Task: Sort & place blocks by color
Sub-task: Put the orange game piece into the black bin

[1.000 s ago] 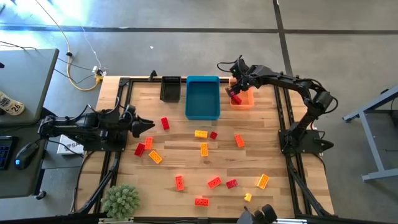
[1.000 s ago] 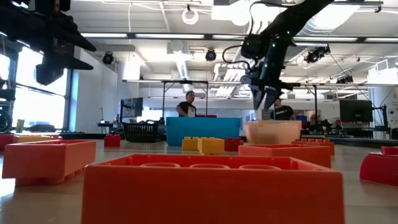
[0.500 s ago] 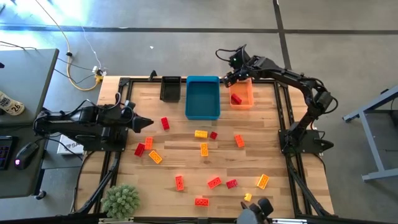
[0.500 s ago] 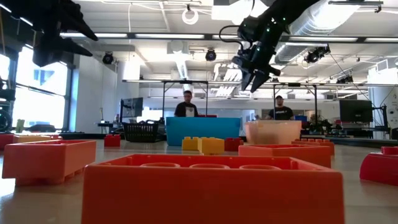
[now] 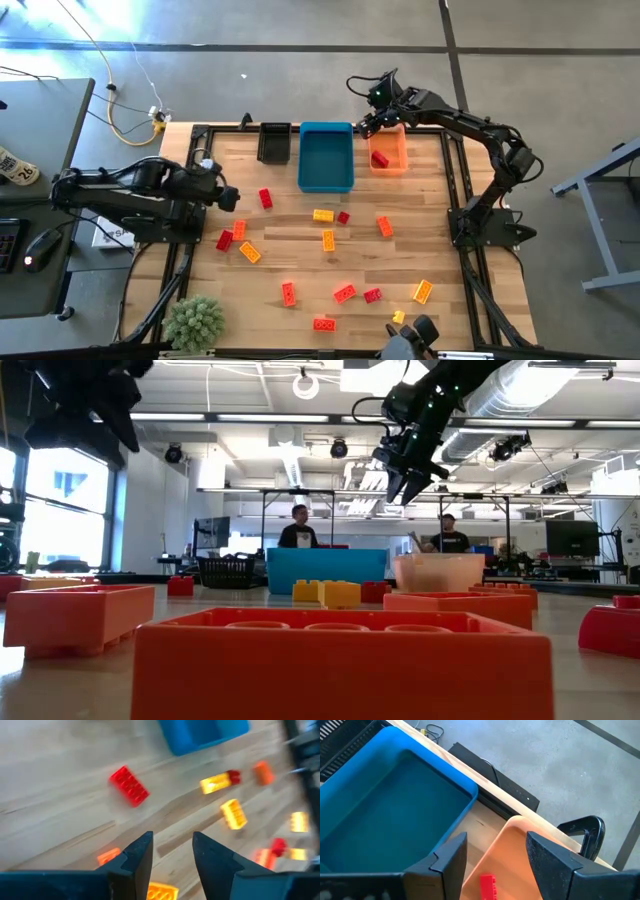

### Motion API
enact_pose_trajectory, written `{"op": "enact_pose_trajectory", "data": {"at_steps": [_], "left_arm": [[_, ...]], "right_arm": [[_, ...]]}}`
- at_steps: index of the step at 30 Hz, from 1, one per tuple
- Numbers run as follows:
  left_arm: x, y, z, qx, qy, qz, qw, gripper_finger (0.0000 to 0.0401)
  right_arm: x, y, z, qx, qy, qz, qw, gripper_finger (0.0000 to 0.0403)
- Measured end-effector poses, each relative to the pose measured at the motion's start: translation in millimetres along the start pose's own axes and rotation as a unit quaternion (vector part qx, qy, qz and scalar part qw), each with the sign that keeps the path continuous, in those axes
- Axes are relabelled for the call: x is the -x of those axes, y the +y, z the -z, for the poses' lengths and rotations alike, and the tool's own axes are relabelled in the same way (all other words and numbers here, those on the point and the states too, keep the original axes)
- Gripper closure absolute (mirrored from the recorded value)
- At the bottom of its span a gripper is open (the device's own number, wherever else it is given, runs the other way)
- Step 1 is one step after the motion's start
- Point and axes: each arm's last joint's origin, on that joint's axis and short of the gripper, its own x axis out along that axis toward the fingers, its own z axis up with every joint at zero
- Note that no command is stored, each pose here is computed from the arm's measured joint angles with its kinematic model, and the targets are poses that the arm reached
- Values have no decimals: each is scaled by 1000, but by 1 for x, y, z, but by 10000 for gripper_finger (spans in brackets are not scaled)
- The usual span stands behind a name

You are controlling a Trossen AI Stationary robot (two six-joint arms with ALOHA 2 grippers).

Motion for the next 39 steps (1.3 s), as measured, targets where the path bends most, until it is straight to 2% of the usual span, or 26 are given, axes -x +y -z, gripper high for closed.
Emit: {"op": "enact_pose_trajectory", "data": {"at_steps": [10,23,28,34,39], "left_arm": [[-34,-14,3,1,45,-90,995,292],[-54,-20,6,27,80,-131,988,294],[-59,-21,8,23,97,-140,985,272],[-67,-23,9,21,104,-160,981,222],[-76,-20,12,39,116,-214,969,192]], "right_arm": [[0,0,0,0,0,0,1000,212],[0,-1,3,5,14,3,1000,212],[0,0,3,15,16,3,1000,212],[0,-1,3,15,17,3,1000,212],[0,-1,3,16,17,3,1000,212]]}}
